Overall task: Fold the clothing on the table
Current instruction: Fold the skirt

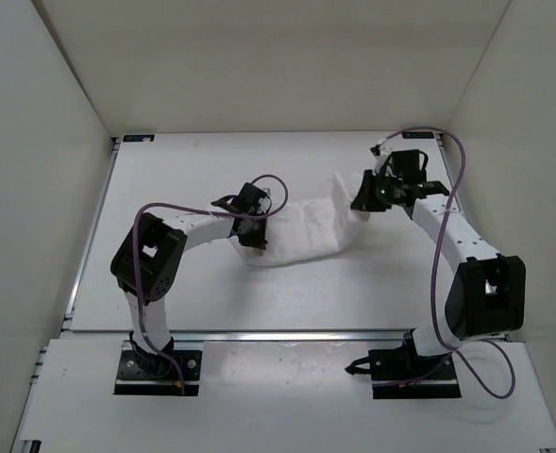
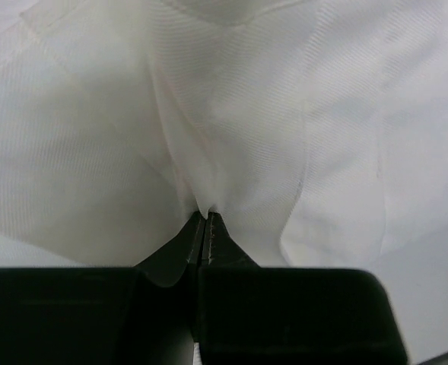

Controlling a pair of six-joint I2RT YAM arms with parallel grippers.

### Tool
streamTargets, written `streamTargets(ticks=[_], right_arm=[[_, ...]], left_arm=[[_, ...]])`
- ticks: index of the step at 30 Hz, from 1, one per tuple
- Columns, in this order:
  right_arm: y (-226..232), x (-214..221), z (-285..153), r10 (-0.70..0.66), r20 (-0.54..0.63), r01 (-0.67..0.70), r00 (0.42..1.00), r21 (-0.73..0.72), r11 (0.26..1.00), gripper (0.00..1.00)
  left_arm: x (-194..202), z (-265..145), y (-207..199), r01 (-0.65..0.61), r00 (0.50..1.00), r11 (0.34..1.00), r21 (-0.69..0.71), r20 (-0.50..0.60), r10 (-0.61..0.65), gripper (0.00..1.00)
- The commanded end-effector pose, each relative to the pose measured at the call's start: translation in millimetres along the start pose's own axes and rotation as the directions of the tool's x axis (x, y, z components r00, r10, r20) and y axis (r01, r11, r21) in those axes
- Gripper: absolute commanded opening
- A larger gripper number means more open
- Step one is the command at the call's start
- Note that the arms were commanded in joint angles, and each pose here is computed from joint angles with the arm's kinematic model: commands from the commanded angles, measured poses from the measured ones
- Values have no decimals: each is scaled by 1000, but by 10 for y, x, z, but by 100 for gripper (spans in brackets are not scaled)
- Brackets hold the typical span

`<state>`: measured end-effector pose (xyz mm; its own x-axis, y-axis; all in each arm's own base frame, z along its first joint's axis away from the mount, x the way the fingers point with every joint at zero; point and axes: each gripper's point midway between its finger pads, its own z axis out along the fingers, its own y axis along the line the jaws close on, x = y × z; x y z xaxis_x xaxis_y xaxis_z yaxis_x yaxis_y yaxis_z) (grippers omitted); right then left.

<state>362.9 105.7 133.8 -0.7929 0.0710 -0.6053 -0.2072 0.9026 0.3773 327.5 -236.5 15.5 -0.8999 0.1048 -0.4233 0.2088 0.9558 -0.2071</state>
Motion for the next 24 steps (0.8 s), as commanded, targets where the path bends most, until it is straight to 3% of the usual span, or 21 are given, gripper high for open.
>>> streamTargets(ticks=[1,7,11,21,24], right_arm=[[693,-291,-81,-131,53,138,990,-141,980,0],[1610,-250,70,-163,58,173,985,-350,921,0],[1908,-32,244,-190,-1,172,982,-423,890,0],[2074,397,476,-132,-103,60,986,-516,854,0],[2035,495,577,-140,-132,55,981,-506,861,0]], left_arm=[[347,208,-217,81,990,993,87,-126,-70,0],[214,296,-507,142,984,964,223,-135,-114,0],[235,355,-578,191,975,947,258,-165,-152,0],[113,253,-742,321,947,829,458,-175,-270,0],[126,226,-738,311,950,835,454,-169,-262,0]])
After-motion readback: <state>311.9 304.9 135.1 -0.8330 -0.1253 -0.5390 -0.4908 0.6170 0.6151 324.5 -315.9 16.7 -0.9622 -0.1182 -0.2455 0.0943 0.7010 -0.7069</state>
